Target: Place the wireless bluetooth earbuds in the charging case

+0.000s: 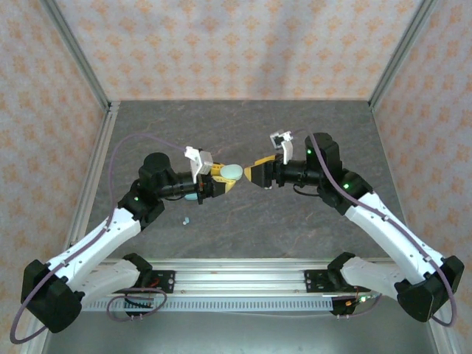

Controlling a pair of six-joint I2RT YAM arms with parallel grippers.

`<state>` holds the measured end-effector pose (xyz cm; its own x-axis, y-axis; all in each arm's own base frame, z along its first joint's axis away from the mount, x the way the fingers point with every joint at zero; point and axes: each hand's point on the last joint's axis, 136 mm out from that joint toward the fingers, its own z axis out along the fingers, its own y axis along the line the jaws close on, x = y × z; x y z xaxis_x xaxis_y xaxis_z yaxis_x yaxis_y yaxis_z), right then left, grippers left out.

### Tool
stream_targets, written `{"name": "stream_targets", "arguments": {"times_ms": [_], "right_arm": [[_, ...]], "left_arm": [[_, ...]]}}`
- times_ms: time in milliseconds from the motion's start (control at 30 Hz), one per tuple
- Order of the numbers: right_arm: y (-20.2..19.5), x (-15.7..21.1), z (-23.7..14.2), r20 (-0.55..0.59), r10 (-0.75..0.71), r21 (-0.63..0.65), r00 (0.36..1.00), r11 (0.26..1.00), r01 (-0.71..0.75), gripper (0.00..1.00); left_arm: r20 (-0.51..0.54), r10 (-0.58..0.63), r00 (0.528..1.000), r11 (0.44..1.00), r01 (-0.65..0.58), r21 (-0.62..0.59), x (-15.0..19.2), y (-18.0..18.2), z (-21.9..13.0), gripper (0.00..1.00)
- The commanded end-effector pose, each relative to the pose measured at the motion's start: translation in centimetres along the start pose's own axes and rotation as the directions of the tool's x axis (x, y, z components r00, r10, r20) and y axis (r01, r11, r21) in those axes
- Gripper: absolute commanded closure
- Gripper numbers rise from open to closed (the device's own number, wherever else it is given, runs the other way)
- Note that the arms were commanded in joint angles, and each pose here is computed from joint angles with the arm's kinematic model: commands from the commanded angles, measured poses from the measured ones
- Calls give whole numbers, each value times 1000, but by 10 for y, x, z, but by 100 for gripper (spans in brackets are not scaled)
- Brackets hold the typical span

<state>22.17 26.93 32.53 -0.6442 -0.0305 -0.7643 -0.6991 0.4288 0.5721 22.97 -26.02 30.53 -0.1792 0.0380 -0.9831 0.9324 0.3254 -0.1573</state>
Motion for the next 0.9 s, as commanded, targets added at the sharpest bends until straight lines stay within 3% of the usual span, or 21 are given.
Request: {"name": "stream_targets", "arguments": {"times_ms": [0, 867], "right_arm": [[4, -4, 3, 11, -41, -10, 999, 999, 41, 33], [9, 17, 19, -75, -144, -87, 987, 987, 137, 29]], "left_arm": [[13, -3, 1000, 1000, 2, 21, -3, -5, -4, 85], [16, -15, 1000, 999, 14, 33, -10, -7, -4, 85]]}}
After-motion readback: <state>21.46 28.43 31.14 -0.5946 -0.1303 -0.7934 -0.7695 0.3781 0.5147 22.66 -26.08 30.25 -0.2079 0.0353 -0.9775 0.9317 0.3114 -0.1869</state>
